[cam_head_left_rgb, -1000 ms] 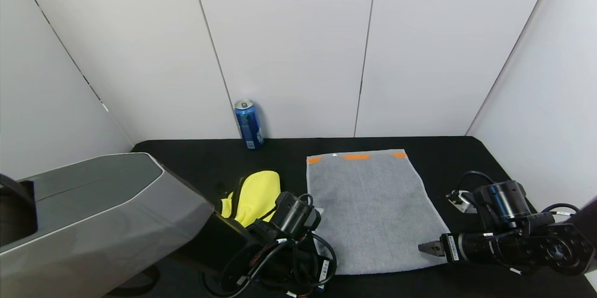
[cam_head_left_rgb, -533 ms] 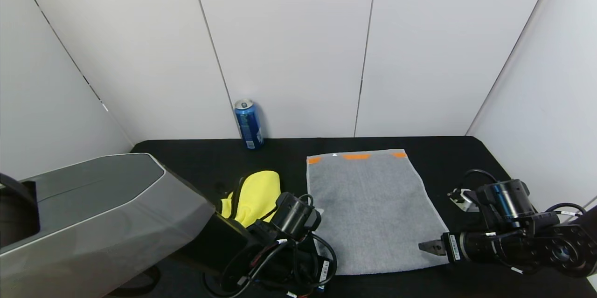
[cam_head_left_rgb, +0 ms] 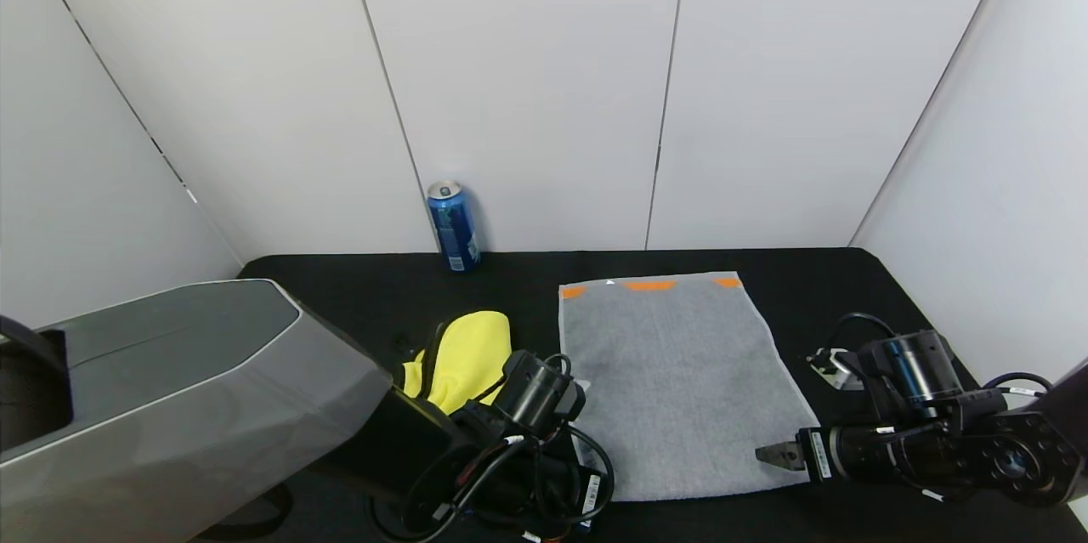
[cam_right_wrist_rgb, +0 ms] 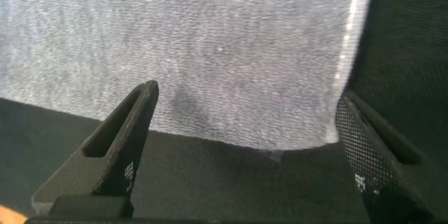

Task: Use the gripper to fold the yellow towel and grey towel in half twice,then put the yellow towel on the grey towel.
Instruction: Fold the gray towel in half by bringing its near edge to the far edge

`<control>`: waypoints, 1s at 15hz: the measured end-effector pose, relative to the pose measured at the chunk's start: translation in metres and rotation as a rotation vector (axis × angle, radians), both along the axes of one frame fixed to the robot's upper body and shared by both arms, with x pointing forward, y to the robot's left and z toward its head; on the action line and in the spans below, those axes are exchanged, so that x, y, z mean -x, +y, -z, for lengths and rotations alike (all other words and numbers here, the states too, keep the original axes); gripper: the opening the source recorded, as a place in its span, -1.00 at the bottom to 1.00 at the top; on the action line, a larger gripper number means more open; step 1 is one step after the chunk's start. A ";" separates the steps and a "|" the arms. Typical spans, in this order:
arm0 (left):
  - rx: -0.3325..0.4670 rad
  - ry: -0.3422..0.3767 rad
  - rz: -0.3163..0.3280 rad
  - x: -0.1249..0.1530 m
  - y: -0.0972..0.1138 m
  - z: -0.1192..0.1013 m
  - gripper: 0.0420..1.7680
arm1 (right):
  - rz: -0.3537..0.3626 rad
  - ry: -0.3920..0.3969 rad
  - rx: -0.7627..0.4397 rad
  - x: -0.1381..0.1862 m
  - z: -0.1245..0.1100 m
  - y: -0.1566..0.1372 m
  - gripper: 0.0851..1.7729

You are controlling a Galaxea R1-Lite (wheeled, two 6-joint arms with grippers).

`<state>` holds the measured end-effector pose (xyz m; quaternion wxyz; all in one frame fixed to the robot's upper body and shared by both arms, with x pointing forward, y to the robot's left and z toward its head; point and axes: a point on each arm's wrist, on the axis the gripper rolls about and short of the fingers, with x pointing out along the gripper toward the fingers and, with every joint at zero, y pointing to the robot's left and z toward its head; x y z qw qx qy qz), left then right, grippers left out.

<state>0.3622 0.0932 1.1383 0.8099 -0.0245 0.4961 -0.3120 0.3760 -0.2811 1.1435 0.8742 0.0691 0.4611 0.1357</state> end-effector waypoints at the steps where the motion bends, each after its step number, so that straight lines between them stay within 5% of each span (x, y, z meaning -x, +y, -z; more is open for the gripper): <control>1: 0.000 0.000 0.000 0.000 0.000 0.000 -0.89 | -0.003 0.002 -0.006 0.000 0.000 0.000 0.93; 3: 0.000 0.000 0.000 0.000 0.000 0.000 -0.89 | -0.003 0.003 -0.008 0.000 0.000 0.000 0.93; 7: 0.000 0.000 0.000 0.000 0.000 0.000 -0.90 | 0.003 0.008 -0.012 0.000 0.001 -0.001 0.14; 10: 0.000 0.000 0.000 0.000 0.000 0.001 -0.90 | 0.015 0.009 -0.016 0.000 0.000 -0.002 -0.24; 11: -0.001 0.002 0.000 0.000 0.000 0.001 -0.90 | 0.017 0.009 -0.016 0.000 0.000 -0.003 -0.87; 15: -0.001 0.001 0.000 0.000 0.000 0.000 -0.90 | 0.019 0.008 -0.016 0.000 0.000 -0.003 -0.91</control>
